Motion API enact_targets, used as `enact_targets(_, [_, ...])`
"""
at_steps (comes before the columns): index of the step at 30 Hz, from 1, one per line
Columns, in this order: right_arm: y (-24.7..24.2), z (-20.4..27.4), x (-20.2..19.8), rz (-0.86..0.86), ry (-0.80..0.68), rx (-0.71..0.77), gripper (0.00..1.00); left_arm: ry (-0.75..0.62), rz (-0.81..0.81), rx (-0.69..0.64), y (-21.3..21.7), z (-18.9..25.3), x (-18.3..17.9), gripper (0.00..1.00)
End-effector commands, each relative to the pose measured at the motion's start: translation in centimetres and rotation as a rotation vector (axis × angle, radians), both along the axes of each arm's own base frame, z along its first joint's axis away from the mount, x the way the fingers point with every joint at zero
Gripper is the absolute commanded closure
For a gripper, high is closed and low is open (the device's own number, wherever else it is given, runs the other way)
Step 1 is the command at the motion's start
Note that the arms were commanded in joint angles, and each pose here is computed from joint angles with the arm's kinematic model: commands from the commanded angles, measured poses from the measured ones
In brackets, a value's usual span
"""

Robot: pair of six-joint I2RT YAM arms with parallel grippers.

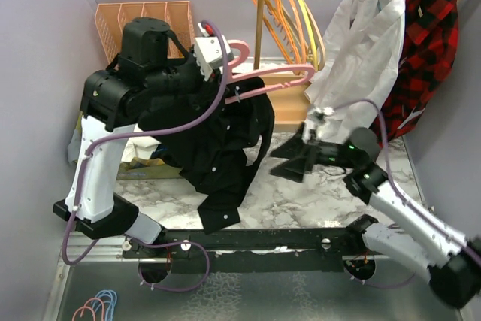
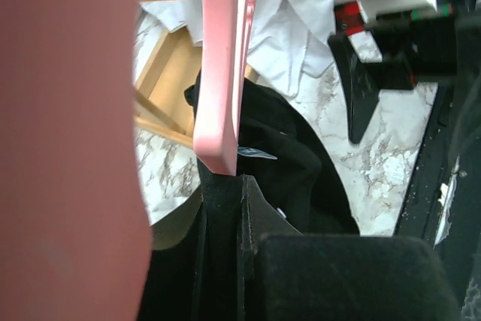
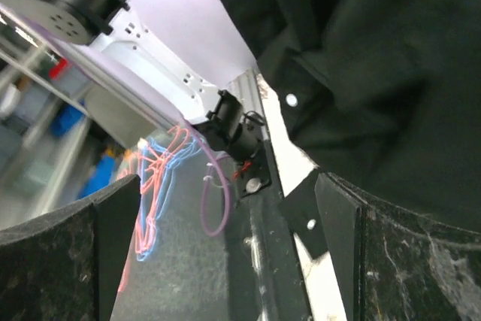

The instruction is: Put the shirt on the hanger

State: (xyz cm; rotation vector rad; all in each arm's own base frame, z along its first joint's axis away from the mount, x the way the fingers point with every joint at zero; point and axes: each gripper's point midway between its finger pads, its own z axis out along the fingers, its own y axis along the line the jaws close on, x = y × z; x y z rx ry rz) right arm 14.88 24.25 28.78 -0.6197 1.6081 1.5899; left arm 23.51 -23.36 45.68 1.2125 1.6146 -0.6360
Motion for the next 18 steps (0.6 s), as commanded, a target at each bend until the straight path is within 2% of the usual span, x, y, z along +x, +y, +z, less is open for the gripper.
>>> enact_targets(1, [7.4, 2.3, 2.3, -0.126, -0.32, -0.088, 0.01, -0.073, 0.075, -0.033, 2.8, 2.2, -0.2, 1.0])
enact_targets(5, [7.4, 3.7, 3.3, -0.218, -0.326, 0.066, 0.01, -0.087, 0.097, -0.044, 4.0, 2.7, -0.6, 1.0])
enact_targets(9, [8.9, 2.9, 3.8, -0.183, -0.254, 0.095, 0.01, -0.089, 0.101, -0.04, 4.6, 2.6, -0.9, 1.0])
enact_targets(12, [9.1, 1.9, 5.8, -0.272, -0.139, 0.13, 0.01, -0.083, 0.105, -0.034, 4.7, 2.4, -1.0, 1.0])
enact_targets(18, [10.9, 2.8, 6.9, -0.251, -0.08, 0.23, 0.01, -0.073, 0.105, -0.021, 4.9, 1.8, -1.3, 1.0])
